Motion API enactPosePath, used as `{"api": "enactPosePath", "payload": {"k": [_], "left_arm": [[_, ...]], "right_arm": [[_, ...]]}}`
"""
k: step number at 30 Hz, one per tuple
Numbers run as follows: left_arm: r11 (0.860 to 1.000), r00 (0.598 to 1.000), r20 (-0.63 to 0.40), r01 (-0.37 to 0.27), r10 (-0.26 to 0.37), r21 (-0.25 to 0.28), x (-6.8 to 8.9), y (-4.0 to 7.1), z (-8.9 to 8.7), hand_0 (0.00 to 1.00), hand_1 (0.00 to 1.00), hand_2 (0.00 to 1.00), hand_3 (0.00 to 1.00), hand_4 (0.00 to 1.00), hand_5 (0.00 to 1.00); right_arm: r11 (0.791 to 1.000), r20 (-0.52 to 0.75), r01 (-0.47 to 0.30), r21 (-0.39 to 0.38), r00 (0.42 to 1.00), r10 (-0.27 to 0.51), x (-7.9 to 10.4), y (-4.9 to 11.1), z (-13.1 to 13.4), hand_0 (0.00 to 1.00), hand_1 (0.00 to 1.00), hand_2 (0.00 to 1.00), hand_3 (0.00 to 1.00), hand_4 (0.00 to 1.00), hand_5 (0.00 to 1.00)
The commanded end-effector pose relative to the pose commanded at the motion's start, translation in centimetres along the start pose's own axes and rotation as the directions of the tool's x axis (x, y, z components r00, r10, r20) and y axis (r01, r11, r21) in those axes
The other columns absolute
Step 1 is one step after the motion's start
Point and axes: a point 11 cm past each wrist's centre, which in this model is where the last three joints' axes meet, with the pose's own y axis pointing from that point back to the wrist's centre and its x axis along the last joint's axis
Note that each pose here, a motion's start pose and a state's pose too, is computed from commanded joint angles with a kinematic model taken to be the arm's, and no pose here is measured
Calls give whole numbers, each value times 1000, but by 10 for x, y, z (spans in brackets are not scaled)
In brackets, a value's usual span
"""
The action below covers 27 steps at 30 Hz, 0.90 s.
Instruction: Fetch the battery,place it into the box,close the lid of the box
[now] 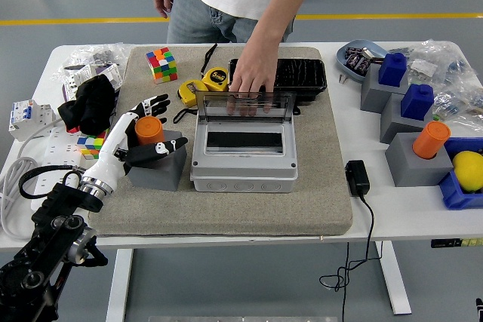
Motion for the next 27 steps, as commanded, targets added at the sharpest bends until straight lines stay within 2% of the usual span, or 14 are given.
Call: {"api": "enactPosePath", "payload": {"k": [1,6,7,12,13,18,19,24,25,27], "left_arm": [[1000,1000,0,-2,2,0,0,0,0,727,789,698,668,998,97],[1000,1000,-3,-6,6,-3,0,-1,1,727,789,698,668,998,97],[1000,1000,-3,-6,6,-3,0,-1,1,639,732,639,629,998,94],[1000,1000,-9,-13,13,-6,0,-1,1,639,732,639,629,998,94],[1000,1000,-10,-14,13,-7,0,-1,1,553,679,576,582,998,96],[1000,1000,-12,-20,20,-9,1,-1,2,553,679,576,582,998,96],[1000,1000,-13,-21,21,-9,1,-2,2,426,574,472,506,998,98],[1000,1000,-14,-21,21,-10,0,-2,3,426,574,472,506,998,98],[1000,1000,-13,-21,21,-10,0,-2,3,326,476,376,401,998,95],[1000,1000,-12,-21,21,-11,-1,-3,3,326,476,376,401,998,95]], "right_arm": [[1000,0,0,0,1000,0,0,0,0,795,733,730,781,998,998],[1000,1,0,0,1000,0,0,0,0,795,733,730,781,998,998],[1000,1,0,0,1000,0,0,0,0,795,733,730,781,998,998],[1000,3,1,1,1000,-1,-1,0,-1,795,733,730,781,998,998],[1000,3,2,1,1000,-2,-1,0,-1,795,733,730,781,998,998],[1000,4,2,1,1000,-2,-1,0,-1,795,733,730,781,998,998],[1000,4,3,2,1000,-3,-1,0,-2,795,733,730,781,998,998],[1000,5,3,4,1000,-3,-2,0,-3,795,733,730,781,998,998],[1000,6,3,4,1000,-3,-2,0,-3,795,733,730,781,998,998],[1000,6,3,4,1000,-3,-1,0,-3,795,733,730,781,998,998]]}}
